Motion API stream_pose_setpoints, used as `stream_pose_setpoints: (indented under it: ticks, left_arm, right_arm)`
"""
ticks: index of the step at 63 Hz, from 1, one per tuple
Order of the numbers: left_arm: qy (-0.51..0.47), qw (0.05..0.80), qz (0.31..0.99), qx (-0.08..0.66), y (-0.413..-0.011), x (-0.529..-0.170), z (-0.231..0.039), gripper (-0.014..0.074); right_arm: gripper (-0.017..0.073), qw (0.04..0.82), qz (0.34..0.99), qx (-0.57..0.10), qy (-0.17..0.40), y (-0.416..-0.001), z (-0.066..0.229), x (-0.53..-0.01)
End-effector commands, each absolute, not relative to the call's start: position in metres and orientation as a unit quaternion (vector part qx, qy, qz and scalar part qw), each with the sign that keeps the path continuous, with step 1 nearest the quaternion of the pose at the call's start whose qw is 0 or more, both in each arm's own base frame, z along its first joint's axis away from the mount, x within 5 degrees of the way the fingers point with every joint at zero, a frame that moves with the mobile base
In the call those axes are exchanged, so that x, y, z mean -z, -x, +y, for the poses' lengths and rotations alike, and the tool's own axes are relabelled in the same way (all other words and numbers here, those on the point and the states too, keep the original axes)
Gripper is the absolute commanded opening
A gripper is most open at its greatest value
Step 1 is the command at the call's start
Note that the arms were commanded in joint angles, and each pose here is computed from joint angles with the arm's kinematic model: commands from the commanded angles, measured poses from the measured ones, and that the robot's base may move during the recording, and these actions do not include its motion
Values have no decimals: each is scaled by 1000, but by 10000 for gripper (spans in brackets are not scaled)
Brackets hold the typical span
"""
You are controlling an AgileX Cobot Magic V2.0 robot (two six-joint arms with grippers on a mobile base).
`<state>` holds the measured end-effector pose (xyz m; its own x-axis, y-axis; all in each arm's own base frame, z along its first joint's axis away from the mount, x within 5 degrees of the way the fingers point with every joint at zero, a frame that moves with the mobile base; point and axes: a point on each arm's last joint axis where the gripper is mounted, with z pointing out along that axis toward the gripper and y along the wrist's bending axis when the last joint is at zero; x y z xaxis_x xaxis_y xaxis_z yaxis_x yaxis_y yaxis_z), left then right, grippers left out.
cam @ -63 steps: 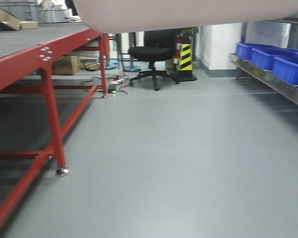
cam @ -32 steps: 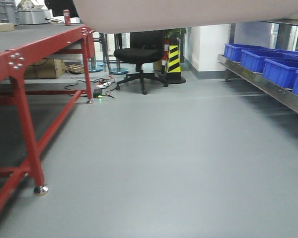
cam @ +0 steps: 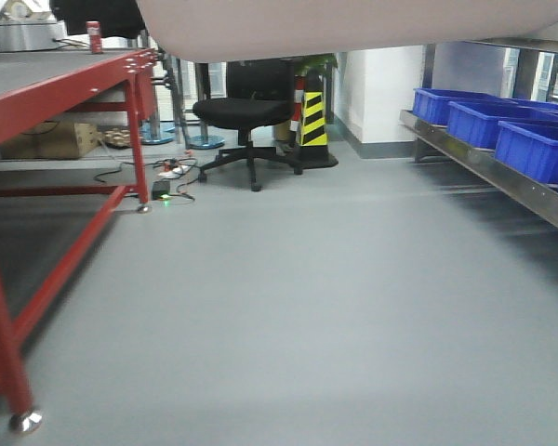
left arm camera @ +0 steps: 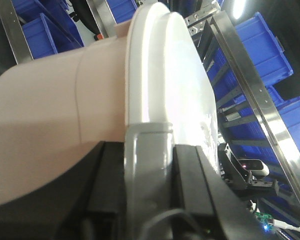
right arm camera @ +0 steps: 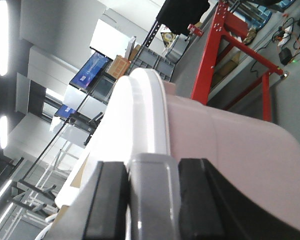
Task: Grab white bin and place on right shelf
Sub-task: 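Hold the bin raised while the base turns away from the table, then hold the bin while the base drives up to the blue-crate shelf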
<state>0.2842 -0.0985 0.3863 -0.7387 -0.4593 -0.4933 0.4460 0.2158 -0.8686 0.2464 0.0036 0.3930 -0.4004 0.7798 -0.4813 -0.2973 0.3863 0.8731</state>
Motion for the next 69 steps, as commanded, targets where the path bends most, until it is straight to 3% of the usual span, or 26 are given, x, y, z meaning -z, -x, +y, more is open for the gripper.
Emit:
stream_pose_setpoints:
  ticks: [1, 69]
  left_arm:
    - [-82, 335, 595, 726, -252, -429, -113, -127]
    - [-82, 335, 595, 726, -252, -429, -113, -127]
  right_arm:
    - [65, 496, 618, -603, -92, -227, 26, -421]
    - [65, 496, 618, -602, -95, -228, 25, -420]
